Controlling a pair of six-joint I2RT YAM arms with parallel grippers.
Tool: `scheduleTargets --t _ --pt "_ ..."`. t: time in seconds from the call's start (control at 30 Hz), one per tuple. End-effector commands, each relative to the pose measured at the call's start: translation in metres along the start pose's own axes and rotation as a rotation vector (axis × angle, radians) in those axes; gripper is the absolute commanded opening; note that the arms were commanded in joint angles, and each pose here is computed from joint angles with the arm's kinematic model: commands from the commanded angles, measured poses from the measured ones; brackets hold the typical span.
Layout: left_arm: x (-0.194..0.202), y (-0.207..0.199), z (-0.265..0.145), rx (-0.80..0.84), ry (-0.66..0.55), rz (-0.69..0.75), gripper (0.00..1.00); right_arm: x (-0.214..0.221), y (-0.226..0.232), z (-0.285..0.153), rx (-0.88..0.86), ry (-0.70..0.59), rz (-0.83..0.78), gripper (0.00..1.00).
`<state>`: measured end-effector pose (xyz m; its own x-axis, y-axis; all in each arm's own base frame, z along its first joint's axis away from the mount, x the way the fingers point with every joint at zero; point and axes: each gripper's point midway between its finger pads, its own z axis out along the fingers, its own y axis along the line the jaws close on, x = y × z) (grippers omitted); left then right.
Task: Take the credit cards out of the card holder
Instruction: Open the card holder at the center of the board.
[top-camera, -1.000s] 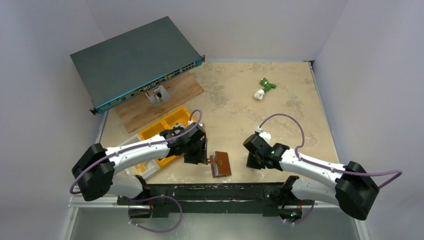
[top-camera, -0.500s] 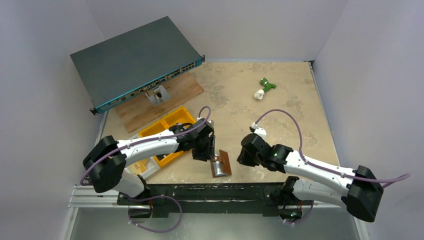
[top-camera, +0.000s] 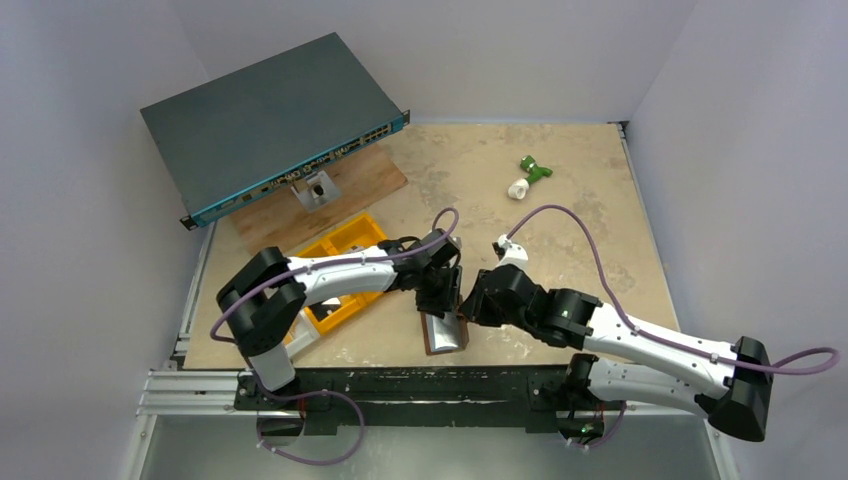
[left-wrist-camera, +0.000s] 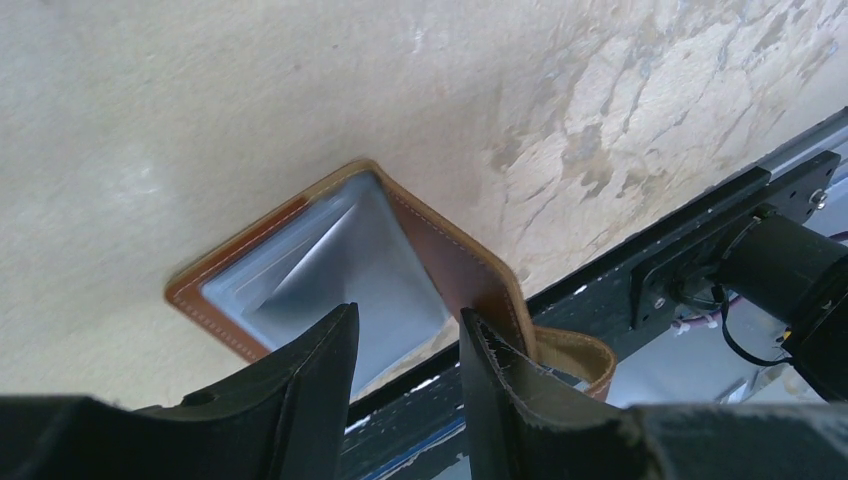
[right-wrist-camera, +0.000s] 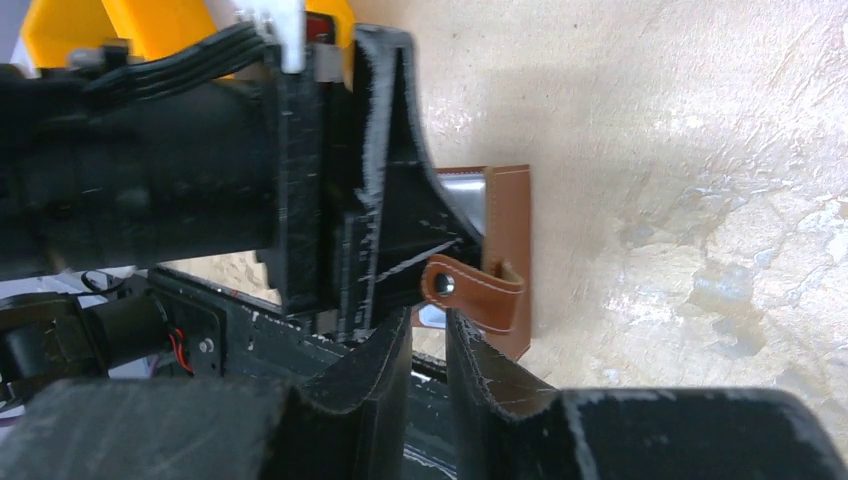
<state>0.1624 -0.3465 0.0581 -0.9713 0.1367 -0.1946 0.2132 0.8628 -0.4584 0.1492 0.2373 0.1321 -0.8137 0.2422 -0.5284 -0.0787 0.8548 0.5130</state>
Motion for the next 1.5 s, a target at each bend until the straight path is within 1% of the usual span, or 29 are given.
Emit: scheduleTargets --t 0.0,0.13,0.23,0.33,0.6,0.67,0.7,0.8,0.93,1.0,1.07,1.3,1.47 --pt "-0.008 -0.029 0.009 0.076 0.007 0.035 0.41 -0.015 0.008 -0.012 -0.017 -0.058 0.025 0.18" --pt "-0.006 -0.029 0.02 0.055 0.035 0.026 0.41 -0.008 0.004 -0.009 -0.013 -0.045 0.027 0.17" --pt "-0.004 -0.025 0.026 0.038 0.047 0.018 0.41 0.003 -0.003 0.0 -0.002 -0.023 0.031 0.15" --pt "-0.002 -0.02 0.027 0.023 0.051 0.016 0.41 0.015 -0.013 0.008 0.017 0.001 0.049 0.1" --pt "0.0 -0.017 0.028 0.013 0.055 0.018 0.41 0.038 -0.038 0.021 0.067 0.043 0.074 0.07" --pt "0.0 -0.016 0.028 0.01 0.055 0.016 0.41 0.041 -0.039 0.022 0.056 0.049 0.087 0.05" --pt "0.001 -0.015 0.029 0.01 0.056 0.015 0.41 0.042 -0.039 0.021 0.041 0.049 0.099 0.03" --pt "0.002 -0.012 0.03 -0.001 0.058 0.01 0.41 0.036 -0.031 0.014 -0.037 0.014 0.142 0.02" --pt "0.006 -0.005 0.031 -0.026 0.069 -0.006 0.41 0.02 -0.024 -0.005 -0.141 -0.064 0.194 0.03" --pt "0.009 -0.002 0.032 -0.035 0.075 -0.018 0.41 0.01 -0.012 -0.014 -0.234 -0.109 0.184 0.05" --pt "0.012 0.002 0.034 -0.045 0.081 -0.026 0.41 0.008 -0.005 -0.018 -0.276 -0.116 0.164 0.05" --pt "0.016 0.006 0.036 -0.053 0.09 -0.041 0.41 0.022 0.004 0.0 -0.233 -0.034 0.084 0.03" --pt "0.016 0.006 0.034 -0.049 0.086 -0.042 0.41 0.034 -0.017 0.014 -0.121 0.002 0.09 0.02"
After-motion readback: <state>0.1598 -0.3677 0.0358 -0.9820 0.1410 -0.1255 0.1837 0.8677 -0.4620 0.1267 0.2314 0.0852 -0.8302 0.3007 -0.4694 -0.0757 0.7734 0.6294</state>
